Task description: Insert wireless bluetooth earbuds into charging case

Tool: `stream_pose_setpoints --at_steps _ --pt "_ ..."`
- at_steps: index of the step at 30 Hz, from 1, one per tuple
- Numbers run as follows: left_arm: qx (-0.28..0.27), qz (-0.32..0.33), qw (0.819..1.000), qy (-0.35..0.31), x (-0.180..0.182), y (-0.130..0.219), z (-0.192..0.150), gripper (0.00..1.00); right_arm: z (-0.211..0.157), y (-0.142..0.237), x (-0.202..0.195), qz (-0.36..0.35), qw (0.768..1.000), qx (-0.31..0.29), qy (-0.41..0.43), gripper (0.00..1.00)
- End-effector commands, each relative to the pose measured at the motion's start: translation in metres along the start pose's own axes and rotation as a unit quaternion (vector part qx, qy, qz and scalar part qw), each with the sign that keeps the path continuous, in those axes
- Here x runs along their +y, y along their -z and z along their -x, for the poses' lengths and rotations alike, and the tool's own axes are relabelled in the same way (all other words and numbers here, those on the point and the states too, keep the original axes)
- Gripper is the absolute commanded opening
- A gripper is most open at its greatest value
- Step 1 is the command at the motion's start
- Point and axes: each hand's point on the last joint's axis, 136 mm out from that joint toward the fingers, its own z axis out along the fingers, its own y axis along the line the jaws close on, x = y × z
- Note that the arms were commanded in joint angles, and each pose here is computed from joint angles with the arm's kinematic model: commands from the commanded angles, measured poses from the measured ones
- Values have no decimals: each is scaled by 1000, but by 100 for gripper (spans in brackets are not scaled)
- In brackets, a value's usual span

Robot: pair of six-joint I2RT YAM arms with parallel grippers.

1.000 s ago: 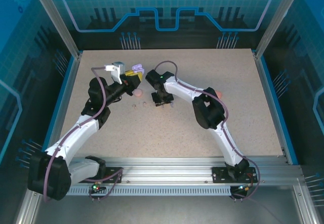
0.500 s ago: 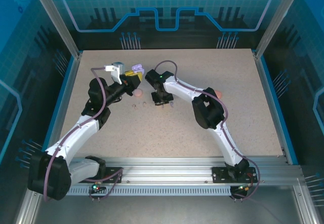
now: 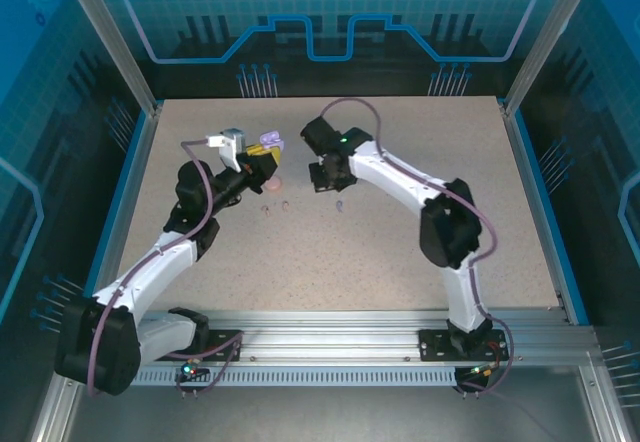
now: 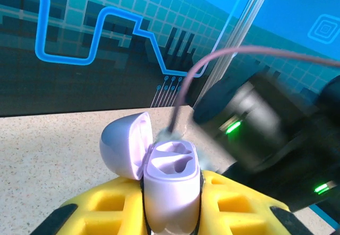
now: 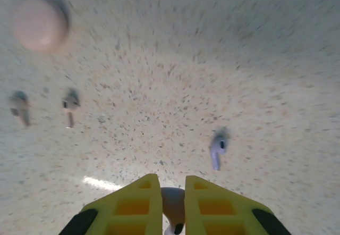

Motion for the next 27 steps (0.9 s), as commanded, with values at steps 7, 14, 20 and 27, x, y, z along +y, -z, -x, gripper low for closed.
stream_pose_setpoints --at_steps 7,14,20,27 --pt "-30 -47 997 -52 -22 -5 -2 0 48 135 -27 26 985 -167 -18 13" --pt "-44 -94 986 -129 -57 -18 -19 0 62 215 -11 81 960 -268 11 13" --pt "-84 -82 976 -182 -67 -22 -13 0 57 258 13 134 931 -336 48 14" --pt "-102 -79 968 -217 -77 -26 -5 0 41 274 46 192 897 -384 107 14"
